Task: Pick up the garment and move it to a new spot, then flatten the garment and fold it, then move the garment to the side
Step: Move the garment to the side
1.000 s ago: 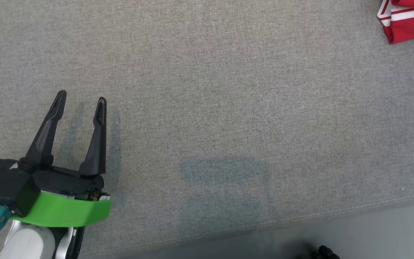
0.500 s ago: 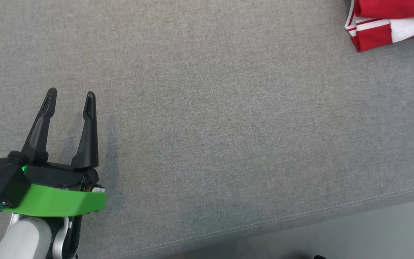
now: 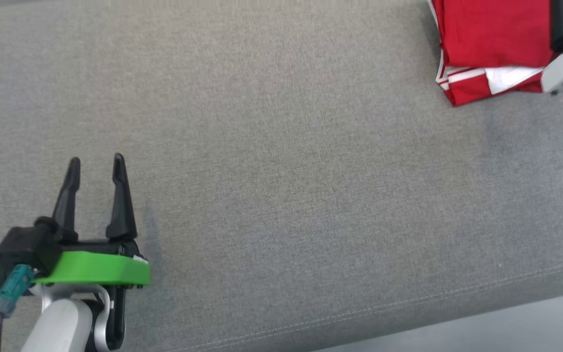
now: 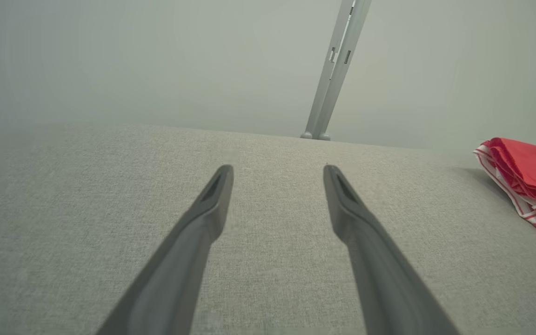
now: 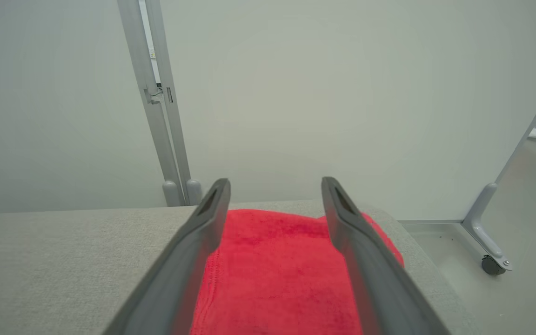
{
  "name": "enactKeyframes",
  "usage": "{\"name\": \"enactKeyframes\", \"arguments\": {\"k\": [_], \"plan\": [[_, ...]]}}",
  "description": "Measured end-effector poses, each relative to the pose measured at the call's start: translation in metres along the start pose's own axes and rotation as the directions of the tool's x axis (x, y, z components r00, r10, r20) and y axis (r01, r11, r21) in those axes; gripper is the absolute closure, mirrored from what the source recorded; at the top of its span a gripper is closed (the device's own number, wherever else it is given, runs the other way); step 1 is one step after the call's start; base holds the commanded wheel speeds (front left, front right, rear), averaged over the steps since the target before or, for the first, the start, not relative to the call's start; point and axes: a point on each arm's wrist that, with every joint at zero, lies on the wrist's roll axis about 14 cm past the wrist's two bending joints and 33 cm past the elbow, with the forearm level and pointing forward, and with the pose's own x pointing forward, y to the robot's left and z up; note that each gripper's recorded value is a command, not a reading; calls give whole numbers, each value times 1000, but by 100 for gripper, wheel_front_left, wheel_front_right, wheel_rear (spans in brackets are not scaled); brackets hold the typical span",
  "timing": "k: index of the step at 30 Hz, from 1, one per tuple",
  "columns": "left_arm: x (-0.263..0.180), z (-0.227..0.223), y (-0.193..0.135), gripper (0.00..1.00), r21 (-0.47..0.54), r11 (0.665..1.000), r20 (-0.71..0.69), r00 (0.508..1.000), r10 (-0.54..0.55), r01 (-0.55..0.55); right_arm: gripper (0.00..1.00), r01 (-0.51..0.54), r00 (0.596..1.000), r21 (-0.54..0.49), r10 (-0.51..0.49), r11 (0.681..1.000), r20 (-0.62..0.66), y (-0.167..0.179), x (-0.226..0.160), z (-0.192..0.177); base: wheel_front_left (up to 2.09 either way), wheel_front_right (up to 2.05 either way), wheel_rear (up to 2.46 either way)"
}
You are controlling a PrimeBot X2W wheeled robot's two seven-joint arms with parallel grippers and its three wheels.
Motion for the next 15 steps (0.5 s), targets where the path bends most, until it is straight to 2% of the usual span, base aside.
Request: {"name": "enactKeyframes", "arguments": {"k": [4,11,15], "plan": [[-14,-1,8,0,38,998,-16,999,45,-45,0,-40,998,60,38,997,43,25,-22,2,0,0,0],[-42,12,21,0,33,991,15,992,126,-126,0,-96,991,145,81,985,109,75,-63,0,0,0,0],[-59,19,27,0,29,987,32,987,159,-160,0,-103,988,157,83,982,129,93,-87,-3,0,0,0]]}}
